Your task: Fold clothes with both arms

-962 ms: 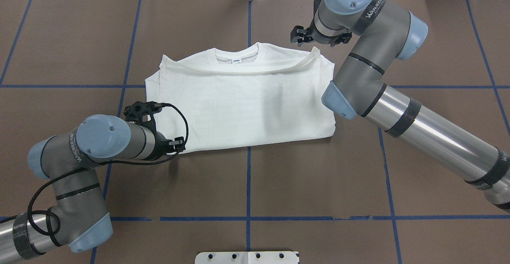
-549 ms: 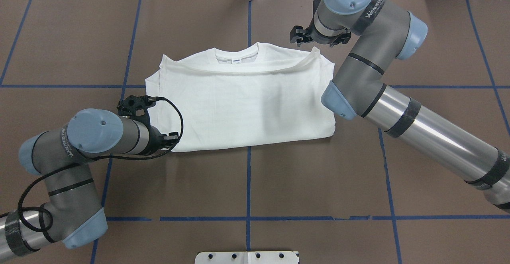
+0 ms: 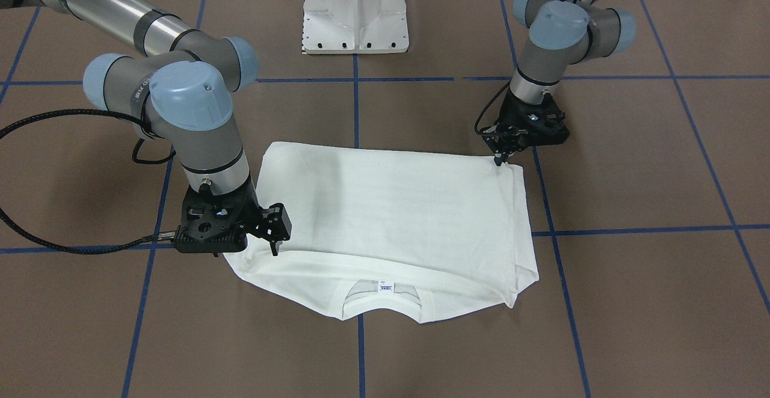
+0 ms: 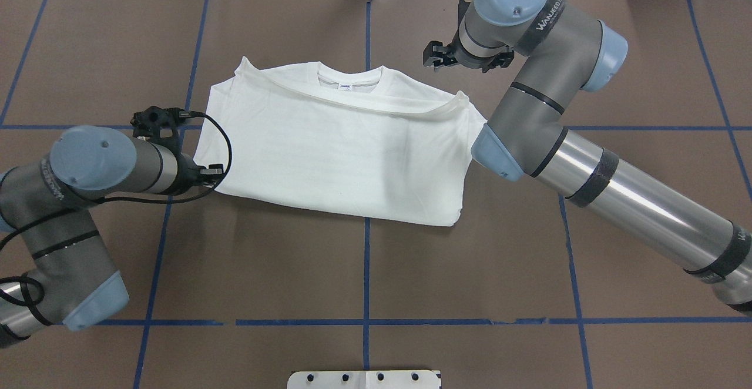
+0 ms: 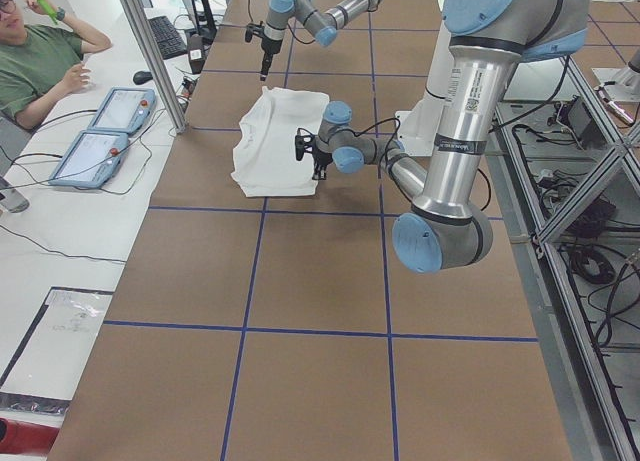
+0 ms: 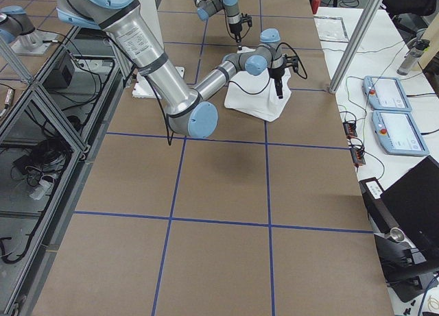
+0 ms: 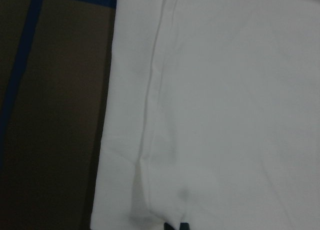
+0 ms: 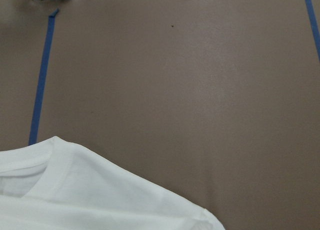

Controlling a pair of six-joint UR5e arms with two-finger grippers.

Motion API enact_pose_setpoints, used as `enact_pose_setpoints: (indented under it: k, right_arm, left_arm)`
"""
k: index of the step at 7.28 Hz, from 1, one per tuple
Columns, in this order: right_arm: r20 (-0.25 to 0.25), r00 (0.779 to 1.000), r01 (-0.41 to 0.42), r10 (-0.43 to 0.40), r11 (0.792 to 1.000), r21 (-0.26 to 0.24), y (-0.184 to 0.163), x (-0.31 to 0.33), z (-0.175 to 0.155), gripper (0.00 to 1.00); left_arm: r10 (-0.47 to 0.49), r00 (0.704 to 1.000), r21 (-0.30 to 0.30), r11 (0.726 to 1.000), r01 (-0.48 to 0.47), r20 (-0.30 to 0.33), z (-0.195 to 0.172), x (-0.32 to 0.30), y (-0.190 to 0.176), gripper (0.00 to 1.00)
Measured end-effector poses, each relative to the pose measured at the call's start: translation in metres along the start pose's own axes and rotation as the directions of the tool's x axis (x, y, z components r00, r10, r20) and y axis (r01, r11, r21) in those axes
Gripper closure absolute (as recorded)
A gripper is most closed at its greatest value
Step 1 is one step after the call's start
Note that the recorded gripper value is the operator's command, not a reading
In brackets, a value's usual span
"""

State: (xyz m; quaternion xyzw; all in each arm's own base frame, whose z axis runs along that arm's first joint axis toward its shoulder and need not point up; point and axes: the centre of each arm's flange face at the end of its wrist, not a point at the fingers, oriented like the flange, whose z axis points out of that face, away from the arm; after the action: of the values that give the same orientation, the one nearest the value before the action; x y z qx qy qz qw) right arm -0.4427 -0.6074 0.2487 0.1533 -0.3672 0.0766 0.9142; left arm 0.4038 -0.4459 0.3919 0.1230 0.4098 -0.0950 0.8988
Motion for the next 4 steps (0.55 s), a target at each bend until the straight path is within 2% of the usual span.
enact_pose_setpoints:
  k: [2, 4]
  right_arm:
    - [0.003, 1.0, 0.002, -0.002, 1.0, -0.001, 0.002, -0.002, 0.0, 0.0]
    - [0.01, 1.0, 0.005, -0.005, 1.0, 0.001, 0.004, -0.005, -0.004, 0.0]
  left_arm:
    - [0.091, 0.991, 0.069, 0.993, -0.098, 0.097, 0.009, -0.051, -0.079, 1.0]
    - [0.122, 0.975, 0.106, 0.984, -0.143, 0.184, 0.033, -0.068, -0.175, 1.0]
